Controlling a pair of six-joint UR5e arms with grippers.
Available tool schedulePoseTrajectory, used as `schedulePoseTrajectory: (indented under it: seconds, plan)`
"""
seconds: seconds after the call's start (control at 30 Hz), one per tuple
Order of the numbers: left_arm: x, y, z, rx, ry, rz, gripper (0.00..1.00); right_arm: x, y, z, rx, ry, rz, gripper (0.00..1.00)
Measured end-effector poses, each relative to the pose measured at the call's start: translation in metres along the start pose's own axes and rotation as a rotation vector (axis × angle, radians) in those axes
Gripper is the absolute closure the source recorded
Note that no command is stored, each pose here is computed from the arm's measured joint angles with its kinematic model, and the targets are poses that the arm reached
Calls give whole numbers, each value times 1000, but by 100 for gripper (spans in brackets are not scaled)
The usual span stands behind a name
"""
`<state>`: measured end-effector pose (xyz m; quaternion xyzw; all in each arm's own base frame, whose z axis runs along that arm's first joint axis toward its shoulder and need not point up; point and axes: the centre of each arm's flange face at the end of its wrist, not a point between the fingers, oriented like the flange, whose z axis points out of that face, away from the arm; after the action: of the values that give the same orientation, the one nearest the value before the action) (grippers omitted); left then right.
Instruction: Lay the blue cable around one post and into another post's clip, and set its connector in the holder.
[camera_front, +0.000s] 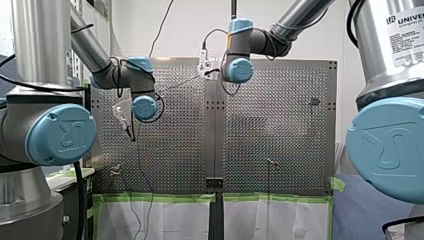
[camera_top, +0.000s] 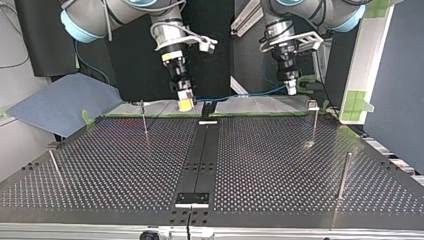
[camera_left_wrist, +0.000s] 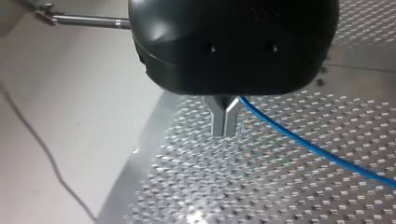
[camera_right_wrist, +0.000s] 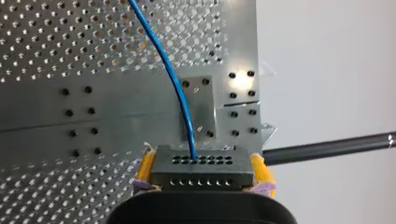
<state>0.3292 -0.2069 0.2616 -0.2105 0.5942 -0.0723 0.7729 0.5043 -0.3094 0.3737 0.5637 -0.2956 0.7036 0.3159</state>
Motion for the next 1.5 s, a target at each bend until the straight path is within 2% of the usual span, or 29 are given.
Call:
schedulePoseTrajectory:
  seconds: [0.17, 0.6, 0.83, 1.27, 1.4, 1.5]
  plan:
    - [-23, -2, 15, -8, -36, -21, 98, 5, -4, 4, 20, 4, -17, 100]
    - [-89, -4, 52, 20, -120, -125, 98, -4, -17, 24, 59, 0, -16, 100]
    - [-126, -1, 77, 5, -212, -191, 98, 1, -25, 36, 77, 0, -14, 100]
    - [-146, 31, 108, -81, -292, -176, 98, 40, -37, 57, 100, 52, -4, 100]
    - [-154, 40, 118, -99, -328, -180, 98, 43, -38, 59, 101, 56, -4, 100]
    - [-160, 48, 124, -116, -351, -160, 98, 44, -38, 59, 102, 59, -3, 100]
